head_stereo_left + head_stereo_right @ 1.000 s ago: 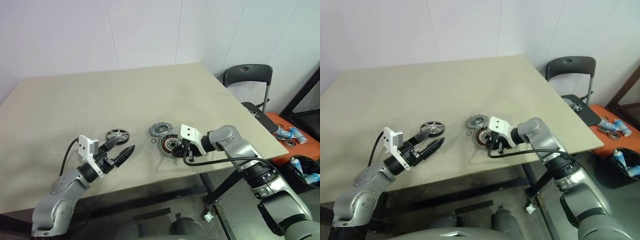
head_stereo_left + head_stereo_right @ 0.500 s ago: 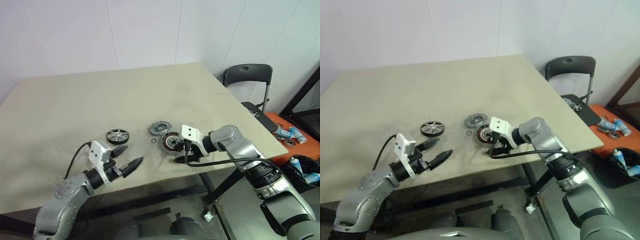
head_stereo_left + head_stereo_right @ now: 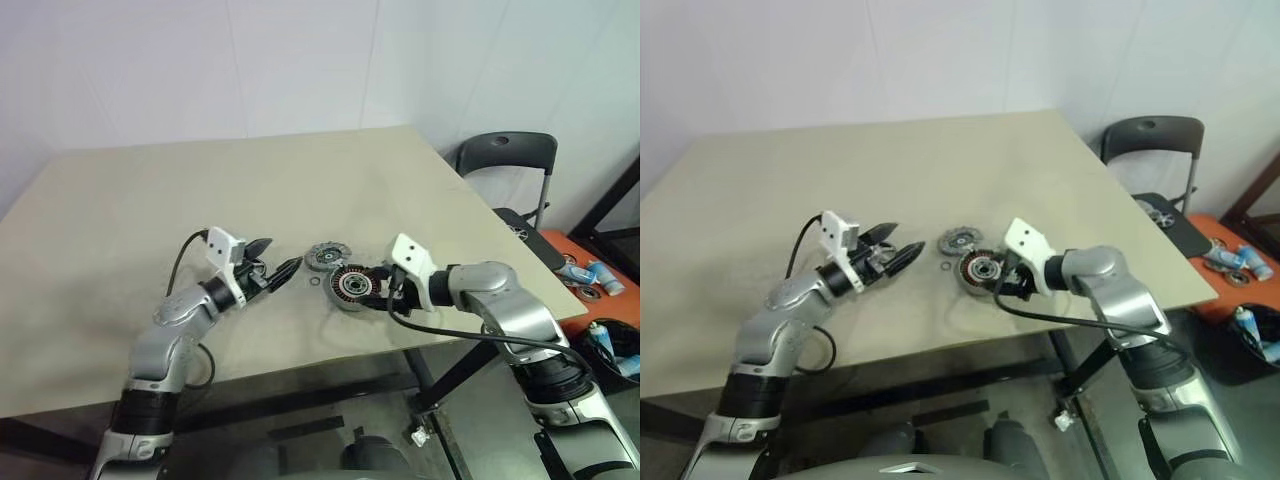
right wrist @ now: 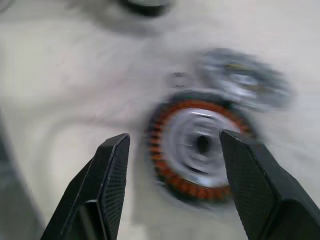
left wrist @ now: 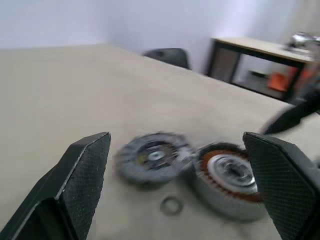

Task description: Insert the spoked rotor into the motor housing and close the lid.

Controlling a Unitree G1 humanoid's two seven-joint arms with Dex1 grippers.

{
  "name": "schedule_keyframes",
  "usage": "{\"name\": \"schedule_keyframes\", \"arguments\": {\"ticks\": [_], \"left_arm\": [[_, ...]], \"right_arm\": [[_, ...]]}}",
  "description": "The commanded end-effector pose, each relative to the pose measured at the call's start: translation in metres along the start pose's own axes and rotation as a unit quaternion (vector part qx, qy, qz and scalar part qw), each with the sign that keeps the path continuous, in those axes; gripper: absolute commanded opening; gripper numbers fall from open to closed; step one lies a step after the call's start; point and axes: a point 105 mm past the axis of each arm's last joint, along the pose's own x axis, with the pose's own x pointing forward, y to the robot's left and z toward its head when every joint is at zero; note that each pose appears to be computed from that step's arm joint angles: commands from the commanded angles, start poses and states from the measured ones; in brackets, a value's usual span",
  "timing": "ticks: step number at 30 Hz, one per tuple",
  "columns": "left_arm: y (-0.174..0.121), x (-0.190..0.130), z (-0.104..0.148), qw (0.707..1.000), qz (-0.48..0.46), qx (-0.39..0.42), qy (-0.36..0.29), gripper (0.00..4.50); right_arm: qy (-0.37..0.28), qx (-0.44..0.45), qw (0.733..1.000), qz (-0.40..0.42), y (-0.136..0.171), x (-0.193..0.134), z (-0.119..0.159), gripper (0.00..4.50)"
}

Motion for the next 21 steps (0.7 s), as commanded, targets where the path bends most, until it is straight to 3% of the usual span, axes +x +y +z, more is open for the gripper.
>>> {"name": "schedule_keyframes", "arguments": {"ticks": [1,12,21], "left_arm": [[0.005,0.008,0.001,1.000,-0.023,-0.003,-0.005,4.50],[0.006,0.017,-0.031,0.995,-0.082,-0.026,0.051,4.50],[-0.005,0.024,-0.062,0.991,-0.089,-0.002,0.101,4.50]], "right_arm": [[-0.034,-0.023,0.998,-0.044,-0.007,-0.011,0.021,3.00],[-0.135,0.076,0.981,-0.114,-0.032,-0.040,0.051,3.00],[-0.129,0.100,0.978,-0.133,-0.026,-0.037,0.042,3.00]]}}
